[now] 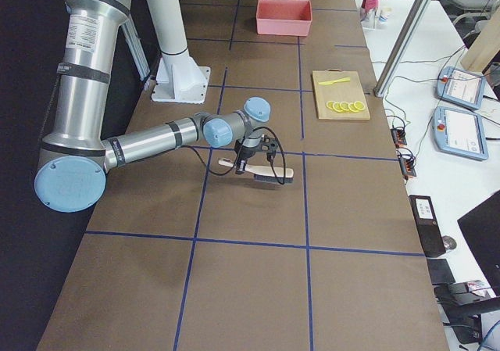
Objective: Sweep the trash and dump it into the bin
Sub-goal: 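Carry the loaded dustpan with the left gripper over the pink bin, then tilt the dustpan with the left gripper to dump items into the bin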
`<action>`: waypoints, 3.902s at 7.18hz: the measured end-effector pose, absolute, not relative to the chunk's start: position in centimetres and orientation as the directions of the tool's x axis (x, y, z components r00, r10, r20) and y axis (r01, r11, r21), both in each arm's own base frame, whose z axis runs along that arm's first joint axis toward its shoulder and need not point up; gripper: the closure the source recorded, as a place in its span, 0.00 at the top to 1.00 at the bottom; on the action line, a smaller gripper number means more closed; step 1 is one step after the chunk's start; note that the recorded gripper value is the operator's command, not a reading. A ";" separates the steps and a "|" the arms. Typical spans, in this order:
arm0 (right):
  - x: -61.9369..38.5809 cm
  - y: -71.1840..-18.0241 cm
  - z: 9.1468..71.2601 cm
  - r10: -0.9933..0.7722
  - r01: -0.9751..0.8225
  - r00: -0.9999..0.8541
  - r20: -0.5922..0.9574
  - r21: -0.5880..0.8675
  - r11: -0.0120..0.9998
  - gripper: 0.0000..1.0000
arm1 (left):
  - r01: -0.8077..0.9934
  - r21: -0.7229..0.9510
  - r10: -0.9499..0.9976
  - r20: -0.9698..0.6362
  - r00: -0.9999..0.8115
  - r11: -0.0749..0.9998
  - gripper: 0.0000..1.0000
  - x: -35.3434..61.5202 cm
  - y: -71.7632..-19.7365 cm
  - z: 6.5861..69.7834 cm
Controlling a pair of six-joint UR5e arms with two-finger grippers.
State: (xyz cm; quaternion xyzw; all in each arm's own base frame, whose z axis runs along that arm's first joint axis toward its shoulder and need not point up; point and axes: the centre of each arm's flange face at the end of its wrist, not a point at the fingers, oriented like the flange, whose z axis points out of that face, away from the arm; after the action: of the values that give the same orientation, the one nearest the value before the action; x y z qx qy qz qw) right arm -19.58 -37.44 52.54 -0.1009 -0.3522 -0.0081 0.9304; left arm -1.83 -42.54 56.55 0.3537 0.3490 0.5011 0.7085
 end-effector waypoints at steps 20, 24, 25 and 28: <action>-22.7 -35.7 55.7 0.044 0.171 0.764 0.644 -0.268 0.948 0.04 | -0.894 0.375 0.918 0.207 0.338 0.244 0.01 -5.6 -42.0 50.1; -23.1 -35.5 56.0 0.039 0.181 0.766 0.642 -0.273 0.945 0.28 | -0.921 0.305 0.910 0.257 0.326 0.244 0.01 -5.5 -42.5 49.7; -23.2 -35.5 56.0 0.040 0.182 0.765 0.643 -0.276 0.944 0.56 | -0.923 0.298 0.909 0.263 0.324 0.242 0.01 -5.5 -42.6 49.6; -23.3 -35.5 56.1 0.043 0.188 0.759 0.650 -0.281 0.941 1.00 | -0.924 0.295 0.908 0.267 0.323 0.242 0.01 -5.5 -42.6 49.6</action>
State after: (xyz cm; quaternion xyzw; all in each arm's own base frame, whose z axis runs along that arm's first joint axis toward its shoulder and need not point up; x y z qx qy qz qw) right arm -23.28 -35.47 56.05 -0.1670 -0.3450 -0.0392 0.9228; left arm -5.46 -42.60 49.55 0.2021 -0.0204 0.5816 0.7877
